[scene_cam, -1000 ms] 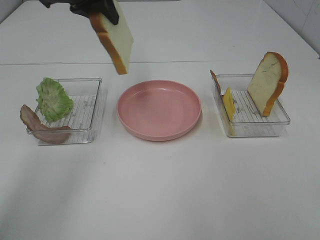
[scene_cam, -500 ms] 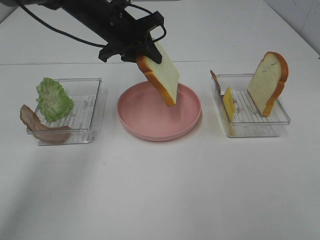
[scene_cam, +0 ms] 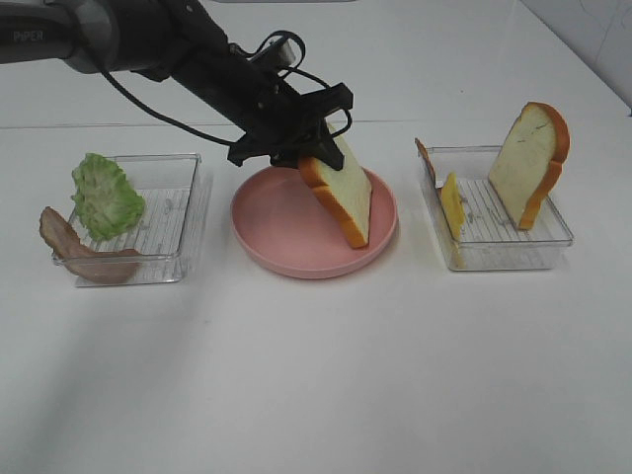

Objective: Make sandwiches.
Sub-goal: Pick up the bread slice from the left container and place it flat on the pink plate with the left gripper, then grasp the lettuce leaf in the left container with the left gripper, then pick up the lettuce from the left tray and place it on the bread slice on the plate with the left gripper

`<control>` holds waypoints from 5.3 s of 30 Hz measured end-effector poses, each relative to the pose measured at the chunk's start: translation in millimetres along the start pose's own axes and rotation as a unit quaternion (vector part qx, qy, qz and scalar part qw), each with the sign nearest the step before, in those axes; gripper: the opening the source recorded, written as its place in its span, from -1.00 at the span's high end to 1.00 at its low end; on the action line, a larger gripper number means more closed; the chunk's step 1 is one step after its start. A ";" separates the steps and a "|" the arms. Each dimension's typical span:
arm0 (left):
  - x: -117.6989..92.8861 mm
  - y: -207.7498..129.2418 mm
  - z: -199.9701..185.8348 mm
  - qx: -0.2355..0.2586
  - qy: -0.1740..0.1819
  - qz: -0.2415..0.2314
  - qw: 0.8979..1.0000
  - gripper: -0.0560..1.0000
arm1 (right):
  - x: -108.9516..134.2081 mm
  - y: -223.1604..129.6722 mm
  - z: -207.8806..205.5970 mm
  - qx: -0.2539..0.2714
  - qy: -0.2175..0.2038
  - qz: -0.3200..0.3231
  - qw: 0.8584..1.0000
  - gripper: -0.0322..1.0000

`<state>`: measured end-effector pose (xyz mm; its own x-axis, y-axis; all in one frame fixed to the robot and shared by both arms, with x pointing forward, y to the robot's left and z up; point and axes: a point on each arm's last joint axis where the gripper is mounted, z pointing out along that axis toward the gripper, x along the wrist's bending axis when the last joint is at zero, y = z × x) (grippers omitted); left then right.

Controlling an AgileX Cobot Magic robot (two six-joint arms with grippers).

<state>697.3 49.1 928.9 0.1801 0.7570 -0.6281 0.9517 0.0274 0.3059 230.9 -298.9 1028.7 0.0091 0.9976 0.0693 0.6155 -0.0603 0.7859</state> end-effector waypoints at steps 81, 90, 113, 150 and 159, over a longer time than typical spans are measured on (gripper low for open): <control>131.0 39.9 -171.0 0.068 0.327 0.006 0.943 -0.69 | 0.0 0.0 0.0 0.000 0.000 0.000 1.000 -0.52; 153.3 34.0 -145.9 0.101 0.332 -0.005 0.938 -0.69 | 0.0 0.0 0.0 0.000 0.000 0.000 1.000 -0.52; 159.7 32.0 -138.9 0.111 0.334 -0.007 0.936 -0.18 | 0.0 0.0 0.0 0.000 0.000 0.000 1.000 -0.52; 67.8 67.5 -173.1 -0.005 0.269 0.069 0.961 0.89 | 0.0 0.0 0.0 0.000 0.000 0.000 1.000 -0.52; -6.0 53.9 -164.5 -0.013 0.175 0.108 0.979 0.89 | 0.0 0.0 0.0 0.000 0.000 0.000 1.000 -0.52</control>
<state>706.7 153.4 1066.9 0.2748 0.9245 -0.2643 0.8934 -0.1439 0.4255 230.9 -298.9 1028.7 0.0091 0.9976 0.0693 0.6155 -0.0603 0.7859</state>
